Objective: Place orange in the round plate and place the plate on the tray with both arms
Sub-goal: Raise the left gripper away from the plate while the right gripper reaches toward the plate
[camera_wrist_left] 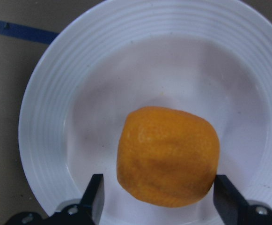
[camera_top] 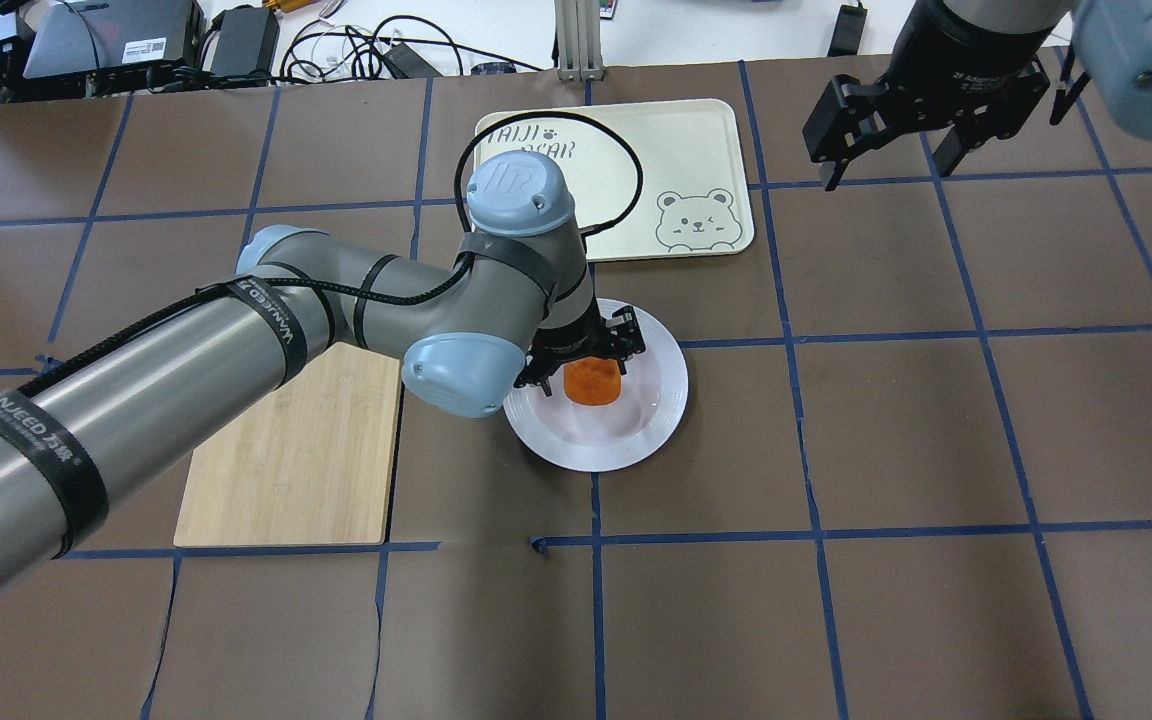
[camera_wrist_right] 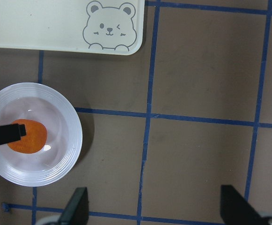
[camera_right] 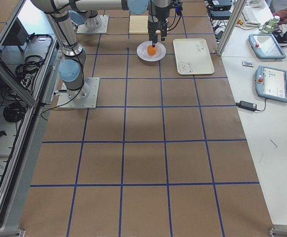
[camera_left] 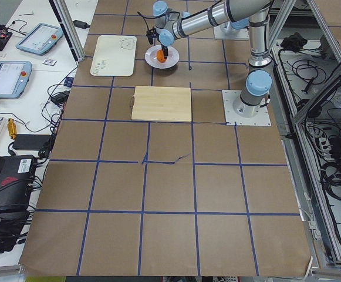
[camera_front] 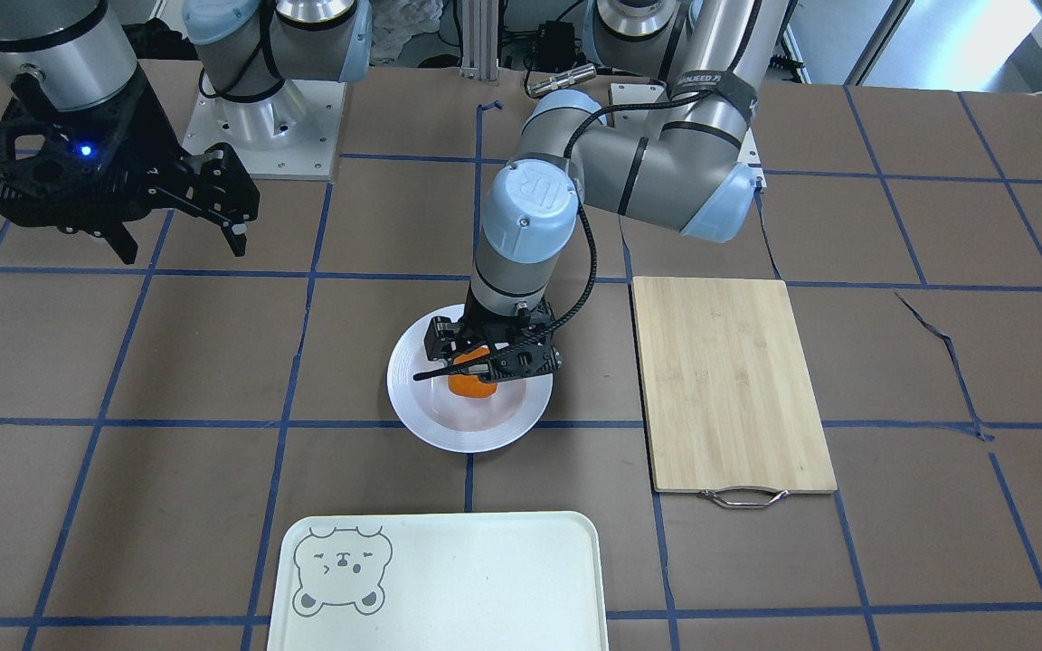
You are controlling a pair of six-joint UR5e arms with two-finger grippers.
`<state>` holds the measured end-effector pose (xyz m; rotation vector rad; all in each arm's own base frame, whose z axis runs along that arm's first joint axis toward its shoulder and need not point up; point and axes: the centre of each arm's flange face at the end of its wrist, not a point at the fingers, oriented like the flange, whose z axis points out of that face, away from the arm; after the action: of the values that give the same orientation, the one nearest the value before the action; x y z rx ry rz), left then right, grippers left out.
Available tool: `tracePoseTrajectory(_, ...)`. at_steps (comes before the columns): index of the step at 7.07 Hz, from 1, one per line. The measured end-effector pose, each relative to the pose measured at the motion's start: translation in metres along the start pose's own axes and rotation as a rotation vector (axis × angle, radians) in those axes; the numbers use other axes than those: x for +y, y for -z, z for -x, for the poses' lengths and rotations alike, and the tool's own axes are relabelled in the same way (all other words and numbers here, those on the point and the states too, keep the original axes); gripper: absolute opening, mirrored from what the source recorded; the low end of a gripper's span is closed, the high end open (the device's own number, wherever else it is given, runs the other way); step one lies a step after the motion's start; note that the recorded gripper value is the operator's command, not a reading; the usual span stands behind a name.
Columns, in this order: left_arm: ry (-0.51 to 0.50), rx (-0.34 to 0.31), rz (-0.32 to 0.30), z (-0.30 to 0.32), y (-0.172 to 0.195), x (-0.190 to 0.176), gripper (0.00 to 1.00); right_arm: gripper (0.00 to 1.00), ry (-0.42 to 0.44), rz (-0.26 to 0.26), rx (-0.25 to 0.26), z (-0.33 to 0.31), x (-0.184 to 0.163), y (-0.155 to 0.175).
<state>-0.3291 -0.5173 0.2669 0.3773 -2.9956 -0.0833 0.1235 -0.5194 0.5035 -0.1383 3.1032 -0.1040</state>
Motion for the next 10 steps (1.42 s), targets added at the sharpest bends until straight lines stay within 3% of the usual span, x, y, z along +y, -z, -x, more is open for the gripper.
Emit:
tracePoseTrajectory(2,-0.048,-0.004,0.022,0.038,0.064,-0.045,1.0,1.0,-0.02,0.091,-0.107,0.002,-0.017,-0.046)
tracePoseTrajectory(4,-0.076,-0.009,0.048,0.09,0.126,-0.075,1.0,1.0,-0.077,0.187,-0.266,0.016,-0.028,-0.105)
tracePoseTrajectory(5,-0.072,-0.015,0.05,0.106,0.16,-0.077,1.0,1.0,-0.115,0.195,-0.334,0.023,-0.026,-0.131)
tracePoseTrajectory(8,-0.157,-0.055,-0.044,0.12,0.247,-0.036,1.0,1.0,-0.156,0.053,-0.421,0.042,0.011,-0.239)
tracePoseTrajectory(10,-0.19,-0.083,-0.087,0.132,0.266,-0.01,1.0,1.0,-0.206,0.01,-0.495,0.05,0.026,-0.286)
